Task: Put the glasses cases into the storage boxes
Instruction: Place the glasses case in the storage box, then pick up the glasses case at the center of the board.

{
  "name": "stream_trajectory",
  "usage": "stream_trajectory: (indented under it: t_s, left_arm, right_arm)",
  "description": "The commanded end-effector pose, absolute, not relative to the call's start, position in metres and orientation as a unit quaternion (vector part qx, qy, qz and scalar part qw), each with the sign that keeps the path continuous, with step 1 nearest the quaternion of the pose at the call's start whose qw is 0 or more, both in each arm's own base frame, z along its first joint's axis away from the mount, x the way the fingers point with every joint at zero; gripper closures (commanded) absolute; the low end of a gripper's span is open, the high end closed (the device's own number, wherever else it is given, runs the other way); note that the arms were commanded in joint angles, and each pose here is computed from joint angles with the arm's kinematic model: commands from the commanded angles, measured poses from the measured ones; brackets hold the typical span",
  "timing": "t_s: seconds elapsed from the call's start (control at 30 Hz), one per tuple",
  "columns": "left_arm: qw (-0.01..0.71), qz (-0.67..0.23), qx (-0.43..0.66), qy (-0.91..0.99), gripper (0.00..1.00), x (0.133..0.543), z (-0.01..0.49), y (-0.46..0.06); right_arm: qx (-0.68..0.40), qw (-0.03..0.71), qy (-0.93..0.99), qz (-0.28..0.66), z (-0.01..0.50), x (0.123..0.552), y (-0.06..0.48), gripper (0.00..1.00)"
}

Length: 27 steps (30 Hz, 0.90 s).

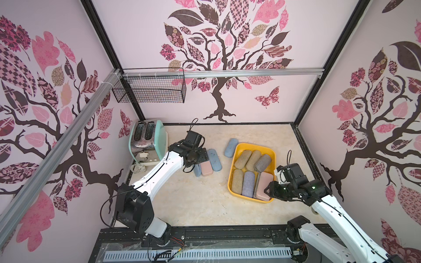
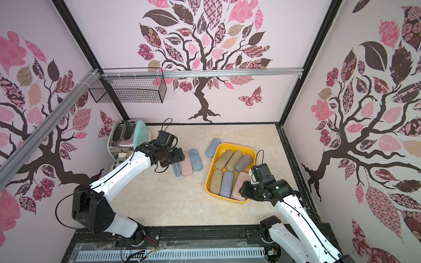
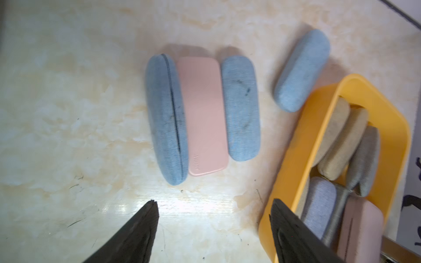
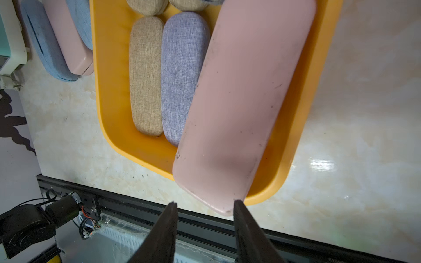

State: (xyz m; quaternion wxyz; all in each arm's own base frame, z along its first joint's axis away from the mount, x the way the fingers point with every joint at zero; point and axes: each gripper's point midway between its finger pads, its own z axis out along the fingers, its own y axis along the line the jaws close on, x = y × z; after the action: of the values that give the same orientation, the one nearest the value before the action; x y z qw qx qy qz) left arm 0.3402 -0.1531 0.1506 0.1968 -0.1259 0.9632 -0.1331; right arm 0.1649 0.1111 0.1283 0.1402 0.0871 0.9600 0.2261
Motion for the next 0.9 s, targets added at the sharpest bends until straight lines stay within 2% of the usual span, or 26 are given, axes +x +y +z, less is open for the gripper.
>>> stream_trajectory:
  t_s: [0.0, 0.3, 0.5, 0.67, 0.77, 0.87]
  left_arm:
    - [0.168, -0.156, -0.147, 0.962, 0.2, 0.344, 0.125, -0.149]
    - [0.158, -0.139, -0.174, 0.962, 0.17, 0.359, 0.102, -0.141]
    - [0.171, -0.167, -0.137, 0.961, 0.17, 0.384, 0.118, -0.169]
    - [0.163, -0.116, -0.057, 0.978, 0.17, 0.404, 0.114, -0.213]
    - [0.148, -0.073, -0.053, 0.985, 0.18, 0.411, 0.096, -0.215]
    - [0.157, -0.071, -0.062, 0.983, 0.2, 0.42, 0.084, -0.217]
  right_arm:
    - [0.074, 0.117, 0.959, 0.246, 0.12, 0.161, 0.121, 0.61]
    - [0.109, 0.121, 0.967, 0.198, 0.106, 0.169, 0.106, 0.65]
    - [0.097, 0.177, 0.951, 0.236, 0.156, 0.185, 0.115, 0.6]
    - [0.09, 0.203, 0.943, 0.248, 0.181, 0.204, 0.123, 0.59]
    - [0.09, 0.222, 0.936, 0.258, 0.198, 0.215, 0.127, 0.59]
    - [0.09, 0.237, 0.931, 0.262, 0.21, 0.224, 0.129, 0.59]
